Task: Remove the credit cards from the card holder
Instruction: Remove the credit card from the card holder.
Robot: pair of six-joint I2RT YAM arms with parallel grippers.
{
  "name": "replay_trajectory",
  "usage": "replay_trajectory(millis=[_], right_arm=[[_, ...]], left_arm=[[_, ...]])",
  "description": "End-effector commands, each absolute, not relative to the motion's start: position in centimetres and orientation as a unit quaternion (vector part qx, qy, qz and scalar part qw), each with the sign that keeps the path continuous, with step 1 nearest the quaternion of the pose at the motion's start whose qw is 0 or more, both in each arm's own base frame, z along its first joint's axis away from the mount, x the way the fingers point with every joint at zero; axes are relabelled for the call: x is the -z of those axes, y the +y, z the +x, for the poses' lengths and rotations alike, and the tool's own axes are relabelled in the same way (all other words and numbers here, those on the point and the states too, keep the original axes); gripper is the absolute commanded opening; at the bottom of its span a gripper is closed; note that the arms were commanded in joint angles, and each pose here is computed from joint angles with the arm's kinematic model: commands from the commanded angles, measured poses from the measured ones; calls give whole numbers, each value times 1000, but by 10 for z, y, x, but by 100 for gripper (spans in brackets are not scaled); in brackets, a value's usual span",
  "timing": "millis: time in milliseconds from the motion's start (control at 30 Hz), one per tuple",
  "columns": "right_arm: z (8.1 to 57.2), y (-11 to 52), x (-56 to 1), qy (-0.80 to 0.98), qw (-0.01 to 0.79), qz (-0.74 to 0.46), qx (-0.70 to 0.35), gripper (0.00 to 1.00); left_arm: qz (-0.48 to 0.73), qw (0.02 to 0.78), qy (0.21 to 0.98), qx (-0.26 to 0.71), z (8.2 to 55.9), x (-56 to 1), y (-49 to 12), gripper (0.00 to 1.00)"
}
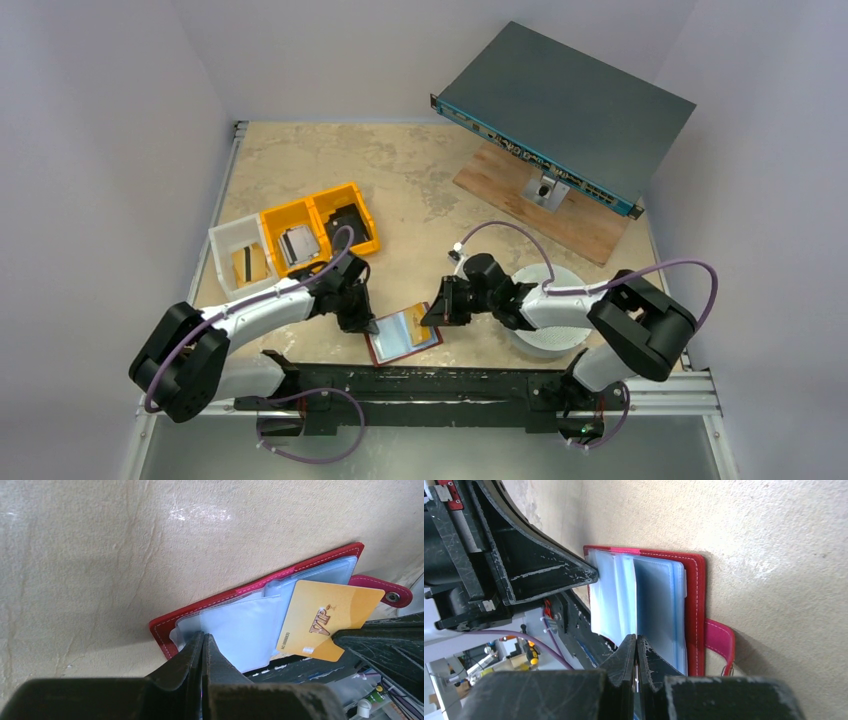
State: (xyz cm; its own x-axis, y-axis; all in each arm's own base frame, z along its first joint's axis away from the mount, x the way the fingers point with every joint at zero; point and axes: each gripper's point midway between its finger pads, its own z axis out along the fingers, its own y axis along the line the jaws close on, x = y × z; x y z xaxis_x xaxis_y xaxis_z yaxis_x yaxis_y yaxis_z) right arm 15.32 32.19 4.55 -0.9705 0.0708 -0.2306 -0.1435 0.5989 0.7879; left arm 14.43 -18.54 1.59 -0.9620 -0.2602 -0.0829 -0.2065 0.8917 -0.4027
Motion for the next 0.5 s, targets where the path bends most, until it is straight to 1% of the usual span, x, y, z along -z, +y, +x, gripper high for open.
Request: replay_trajectory(millis=[0, 67, 167, 300, 400, 467], right_arm=[[165, 321, -60, 883, 149, -23, -445, 0], [166, 321, -67, 880, 153, -23, -448, 0], [168, 321, -78, 877, 162, -25, -453, 0], [173, 323, -95, 868, 168, -25, -467, 0], [178, 324, -111, 855, 167, -21, -490, 0], [181, 325, -127, 839, 162, -19, -519, 0]], left_arm=[[-103, 100, 968, 205, 159, -33, -187, 0], [-97, 111, 965, 219, 162, -44, -190, 2], [-87, 135, 957, 241, 167, -66, -194, 22], [-73, 169, 944, 274, 171, -97, -199, 46], [-70, 187, 930, 308, 173, -115, -201, 56], [-67, 194, 917, 343, 173, -127, -206, 58]])
